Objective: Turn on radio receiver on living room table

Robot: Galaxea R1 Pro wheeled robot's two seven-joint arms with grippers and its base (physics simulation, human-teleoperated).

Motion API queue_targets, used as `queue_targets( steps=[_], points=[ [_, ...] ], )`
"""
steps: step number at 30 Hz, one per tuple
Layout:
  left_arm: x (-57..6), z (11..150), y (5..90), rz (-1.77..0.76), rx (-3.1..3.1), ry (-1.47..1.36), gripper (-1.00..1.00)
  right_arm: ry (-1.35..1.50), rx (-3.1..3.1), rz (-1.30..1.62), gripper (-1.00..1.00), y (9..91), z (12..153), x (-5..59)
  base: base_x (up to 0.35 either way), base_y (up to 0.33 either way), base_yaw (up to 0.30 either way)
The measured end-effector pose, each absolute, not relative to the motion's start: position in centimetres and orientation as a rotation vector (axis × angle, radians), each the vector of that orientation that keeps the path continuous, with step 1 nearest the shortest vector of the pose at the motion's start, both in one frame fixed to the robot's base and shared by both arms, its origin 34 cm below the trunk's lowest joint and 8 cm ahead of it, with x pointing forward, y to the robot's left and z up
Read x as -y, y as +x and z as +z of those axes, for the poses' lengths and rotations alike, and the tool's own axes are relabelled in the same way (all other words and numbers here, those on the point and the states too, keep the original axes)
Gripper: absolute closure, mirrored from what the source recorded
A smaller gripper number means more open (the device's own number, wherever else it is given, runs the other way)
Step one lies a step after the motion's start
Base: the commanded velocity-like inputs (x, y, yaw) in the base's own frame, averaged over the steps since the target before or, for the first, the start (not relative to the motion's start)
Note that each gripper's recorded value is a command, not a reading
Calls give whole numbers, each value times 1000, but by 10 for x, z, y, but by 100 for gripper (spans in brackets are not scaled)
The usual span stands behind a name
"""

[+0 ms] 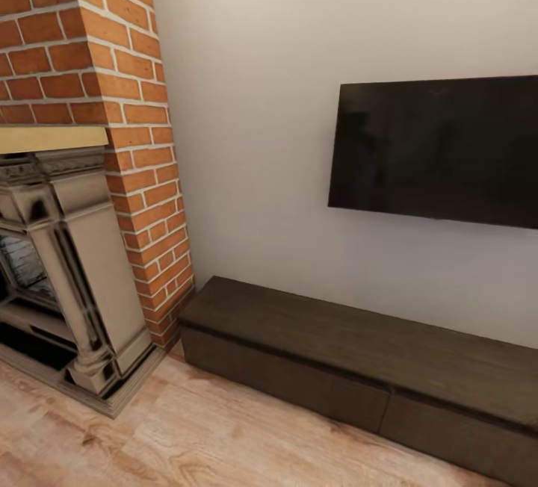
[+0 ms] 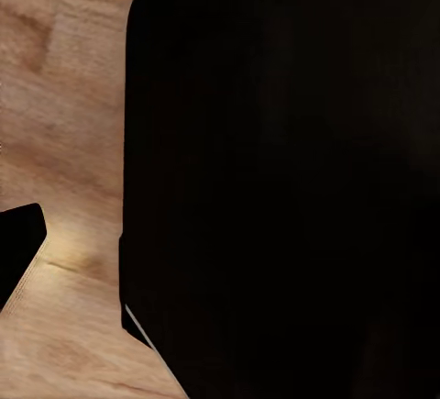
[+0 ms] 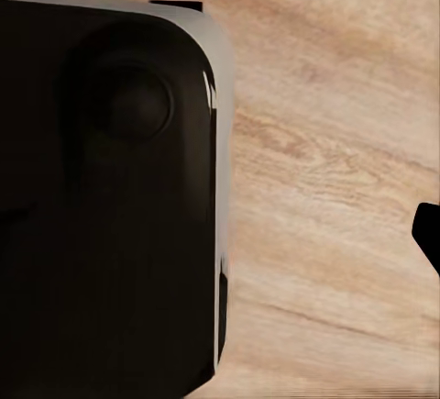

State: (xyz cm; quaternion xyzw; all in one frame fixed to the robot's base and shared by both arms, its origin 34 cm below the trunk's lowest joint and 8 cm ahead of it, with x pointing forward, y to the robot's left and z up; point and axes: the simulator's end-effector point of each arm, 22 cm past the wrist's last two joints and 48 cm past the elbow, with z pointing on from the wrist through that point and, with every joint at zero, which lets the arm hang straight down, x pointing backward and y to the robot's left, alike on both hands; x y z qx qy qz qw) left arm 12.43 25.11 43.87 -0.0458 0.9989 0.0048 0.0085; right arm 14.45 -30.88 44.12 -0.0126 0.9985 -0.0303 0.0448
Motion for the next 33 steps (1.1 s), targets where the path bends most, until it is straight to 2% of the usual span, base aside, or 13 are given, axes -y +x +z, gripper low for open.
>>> queue_targets(
  steps=[16, 33],
  points=[
    [-245, 439, 126, 3, -3118, -144, -100, -22, -3047, -96, -100, 145, 441, 309, 0, 0, -291],
    [-253, 439, 132, 14, -3095, -141, -100, -25, -3037, -104, -100, 147, 442, 313, 0, 0, -230]
  ],
)
